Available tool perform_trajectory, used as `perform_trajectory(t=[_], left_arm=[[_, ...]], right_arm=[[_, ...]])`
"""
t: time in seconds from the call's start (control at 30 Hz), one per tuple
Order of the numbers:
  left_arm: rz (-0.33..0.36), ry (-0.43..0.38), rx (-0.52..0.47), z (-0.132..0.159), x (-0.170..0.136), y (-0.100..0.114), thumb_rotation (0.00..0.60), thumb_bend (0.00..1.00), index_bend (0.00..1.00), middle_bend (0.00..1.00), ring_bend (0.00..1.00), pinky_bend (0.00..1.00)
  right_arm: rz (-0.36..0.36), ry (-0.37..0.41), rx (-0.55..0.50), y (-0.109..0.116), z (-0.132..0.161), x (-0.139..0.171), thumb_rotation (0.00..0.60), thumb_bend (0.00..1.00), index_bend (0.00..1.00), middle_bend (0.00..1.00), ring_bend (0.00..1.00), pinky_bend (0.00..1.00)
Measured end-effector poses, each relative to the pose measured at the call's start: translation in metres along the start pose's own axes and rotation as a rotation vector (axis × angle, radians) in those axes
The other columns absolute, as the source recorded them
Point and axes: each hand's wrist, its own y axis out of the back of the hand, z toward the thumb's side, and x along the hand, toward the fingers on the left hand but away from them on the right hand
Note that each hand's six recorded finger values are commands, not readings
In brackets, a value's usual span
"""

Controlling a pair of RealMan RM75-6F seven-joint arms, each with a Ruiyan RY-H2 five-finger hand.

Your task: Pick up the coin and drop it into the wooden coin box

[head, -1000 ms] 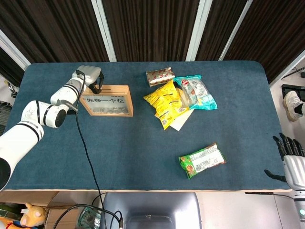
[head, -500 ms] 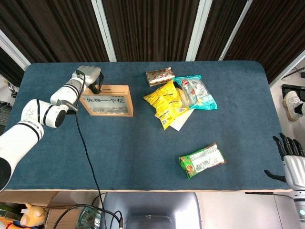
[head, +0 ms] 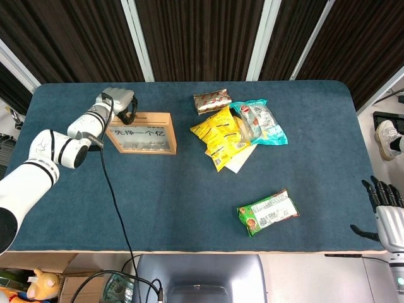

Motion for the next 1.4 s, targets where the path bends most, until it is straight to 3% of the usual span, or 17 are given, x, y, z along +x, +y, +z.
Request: perform_trajectory(t=[0.43, 0.73, 1.2, 1.23, 1.3, 1.37, 1.4], left_arm=[[0.001, -0.003, -0.003, -0.001, -0.002, 0.001, 0.600, 0.62, 0.48, 1.00, 1.00, 1.00], [0.002, -0.009, -0.014, 0.000, -0.005, 0.002, 0.600, 0.47, 0.39, 1.00, 1.00, 1.00], [0.025, -0.027, -0.048, 0.000, -0.012, 0.007, 0.600, 0.44, 0.31, 1.00, 0.99, 1.00], [0.030, -0.031, -0.054, 0.000, -0.013, 0.008, 0.600, 0.43, 0.30, 0.98, 0.97, 1.00], [0.050, -0.046, -0.072, 0.001, -0.016, 0.010, 0.600, 0.43, 0.25, 0.85, 0.88, 1.00], [0.077, -0.066, -0.089, 0.002, -0.020, 0.013, 0.600, 0.43, 0.18, 0.64, 0.69, 0.97], [0.101, -0.083, -0.102, 0.003, -0.024, 0.015, 0.600, 0.43, 0.15, 0.55, 0.59, 0.90]], right_arm=[[-0.002, -0.003, -0.001, 0.001, -0.001, 0.000, 0.600, 0.17, 0.00, 0.00, 0.00, 0.00], [-0.002, -0.001, -0.002, 0.001, 0.000, 0.000, 0.600, 0.17, 0.00, 0.00, 0.00, 0.00], [-0.002, 0.001, -0.002, 0.001, 0.000, 0.001, 0.600, 0.17, 0.00, 0.00, 0.00, 0.00], [-0.003, 0.002, -0.002, 0.002, 0.000, 0.001, 0.600, 0.17, 0.00, 0.00, 0.00, 0.00], [-0.003, 0.005, -0.004, 0.002, 0.001, 0.001, 0.600, 0.17, 0.00, 0.00, 0.00, 0.00], [-0.001, 0.011, -0.006, 0.002, 0.002, 0.002, 0.600, 0.17, 0.00, 0.00, 0.00, 0.00], [0.000, 0.014, -0.007, 0.001, 0.003, 0.002, 0.600, 0.17, 0.00, 0.00, 0.00, 0.00]])
